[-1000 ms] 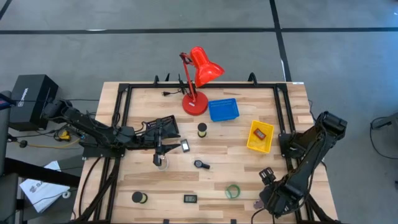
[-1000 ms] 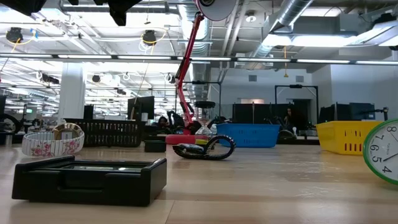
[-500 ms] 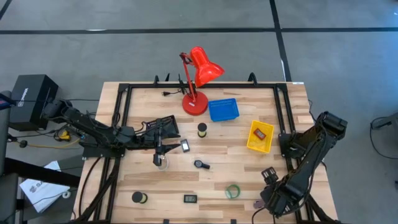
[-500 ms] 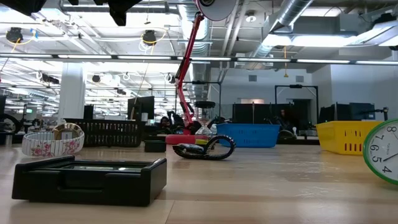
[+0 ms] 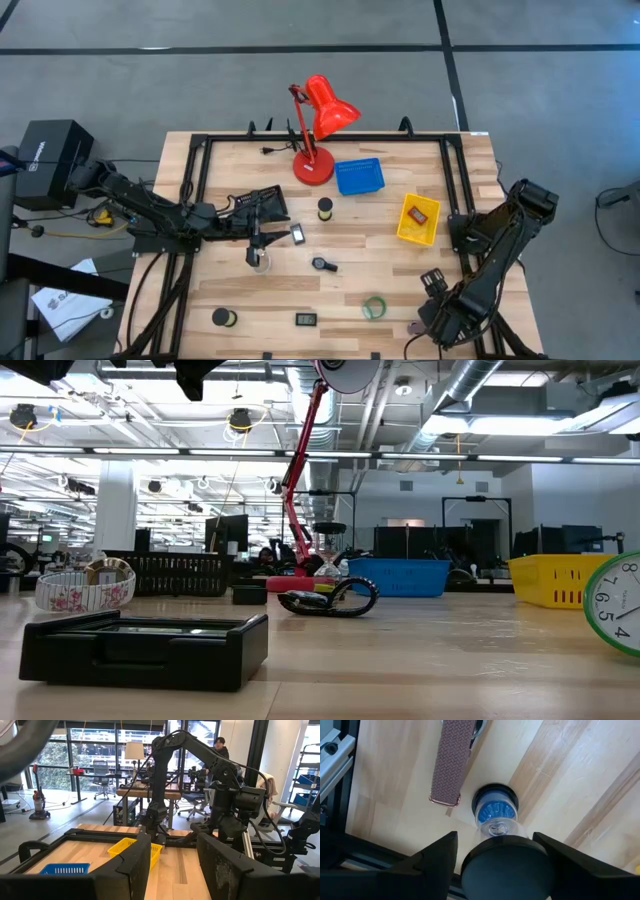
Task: Pick & Place Office items
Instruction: Put the blue hourglass into the blue basket
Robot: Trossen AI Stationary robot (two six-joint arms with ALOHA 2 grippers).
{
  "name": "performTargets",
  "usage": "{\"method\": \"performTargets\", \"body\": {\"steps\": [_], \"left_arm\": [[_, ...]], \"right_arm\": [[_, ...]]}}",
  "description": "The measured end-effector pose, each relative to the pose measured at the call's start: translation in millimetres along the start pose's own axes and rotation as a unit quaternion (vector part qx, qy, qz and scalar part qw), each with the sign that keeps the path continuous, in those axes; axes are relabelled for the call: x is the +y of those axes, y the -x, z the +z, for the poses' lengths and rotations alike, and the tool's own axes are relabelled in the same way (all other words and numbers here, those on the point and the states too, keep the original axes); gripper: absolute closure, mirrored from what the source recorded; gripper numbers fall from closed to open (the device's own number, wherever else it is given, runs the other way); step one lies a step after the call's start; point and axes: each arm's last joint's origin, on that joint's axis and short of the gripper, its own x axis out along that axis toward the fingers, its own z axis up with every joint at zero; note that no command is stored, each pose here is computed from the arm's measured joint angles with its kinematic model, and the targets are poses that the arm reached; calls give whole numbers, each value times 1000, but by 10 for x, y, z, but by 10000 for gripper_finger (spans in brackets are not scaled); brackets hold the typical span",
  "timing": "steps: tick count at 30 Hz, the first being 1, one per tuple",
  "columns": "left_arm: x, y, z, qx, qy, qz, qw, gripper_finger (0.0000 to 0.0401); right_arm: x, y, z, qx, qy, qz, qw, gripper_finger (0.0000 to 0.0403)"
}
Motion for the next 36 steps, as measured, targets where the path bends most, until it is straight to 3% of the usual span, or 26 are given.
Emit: {"method": "performTargets", "body": {"steps": [7,15,21,32,36], "left_arm": [[0,0,5,-3,1,0,1000,245],[0,0,7,-3,1,0,1000,245],[0,0,8,-4,2,0,1000,245],[0,0,12,-6,2,0,1000,245],[0,0,12,-6,2,0,1000,245]], "right_arm": [[-18,2,11,0,-14,1,1000,206],[-40,3,33,-18,-27,-20,999,178],[-103,8,66,-17,-40,-20,999,208],[-186,13,105,-16,-47,-19,999,185],[-187,13,101,-14,-44,-20,999,200]]}}
